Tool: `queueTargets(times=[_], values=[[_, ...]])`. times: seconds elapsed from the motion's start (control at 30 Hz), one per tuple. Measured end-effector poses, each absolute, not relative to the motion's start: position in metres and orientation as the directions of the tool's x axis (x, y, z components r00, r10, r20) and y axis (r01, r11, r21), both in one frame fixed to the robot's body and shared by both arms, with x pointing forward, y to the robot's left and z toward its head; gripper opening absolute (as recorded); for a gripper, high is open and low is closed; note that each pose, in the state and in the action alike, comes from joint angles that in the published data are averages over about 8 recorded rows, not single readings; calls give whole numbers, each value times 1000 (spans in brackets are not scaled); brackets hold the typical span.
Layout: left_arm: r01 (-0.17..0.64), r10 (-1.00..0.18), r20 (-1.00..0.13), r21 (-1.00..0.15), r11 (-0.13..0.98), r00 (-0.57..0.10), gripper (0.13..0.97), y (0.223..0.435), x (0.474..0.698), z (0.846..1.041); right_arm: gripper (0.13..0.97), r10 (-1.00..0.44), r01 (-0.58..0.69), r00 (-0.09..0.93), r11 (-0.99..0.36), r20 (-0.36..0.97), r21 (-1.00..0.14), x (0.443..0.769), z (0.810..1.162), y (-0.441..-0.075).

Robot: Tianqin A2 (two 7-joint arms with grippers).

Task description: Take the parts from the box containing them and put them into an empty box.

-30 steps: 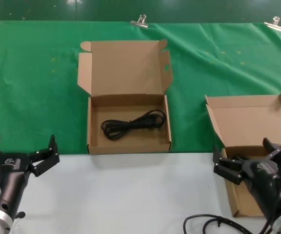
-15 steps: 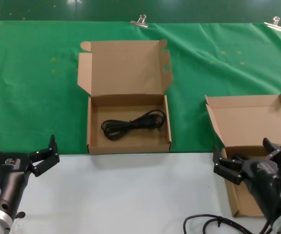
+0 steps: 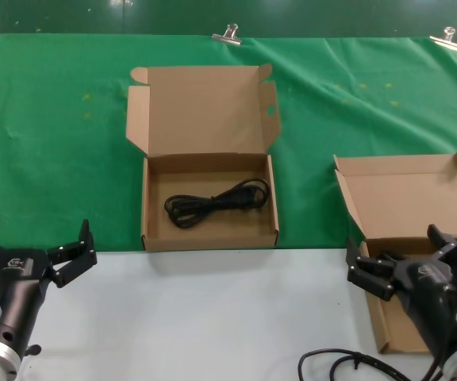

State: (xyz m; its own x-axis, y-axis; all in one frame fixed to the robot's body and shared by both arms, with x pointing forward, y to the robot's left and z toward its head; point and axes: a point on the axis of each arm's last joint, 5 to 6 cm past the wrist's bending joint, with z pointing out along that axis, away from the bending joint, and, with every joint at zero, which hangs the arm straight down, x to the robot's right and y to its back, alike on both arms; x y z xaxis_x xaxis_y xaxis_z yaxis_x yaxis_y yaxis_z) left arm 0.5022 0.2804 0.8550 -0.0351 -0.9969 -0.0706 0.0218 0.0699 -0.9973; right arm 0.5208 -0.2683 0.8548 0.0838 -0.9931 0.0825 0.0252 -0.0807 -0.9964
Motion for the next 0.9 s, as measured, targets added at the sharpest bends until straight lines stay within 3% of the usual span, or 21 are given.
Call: queueTargets(times=[0.9], values=[[22,-997,-71,-997,70,-35,966,280,502,855,966,-993,25,84,-81,82,-996,521,855,-268]])
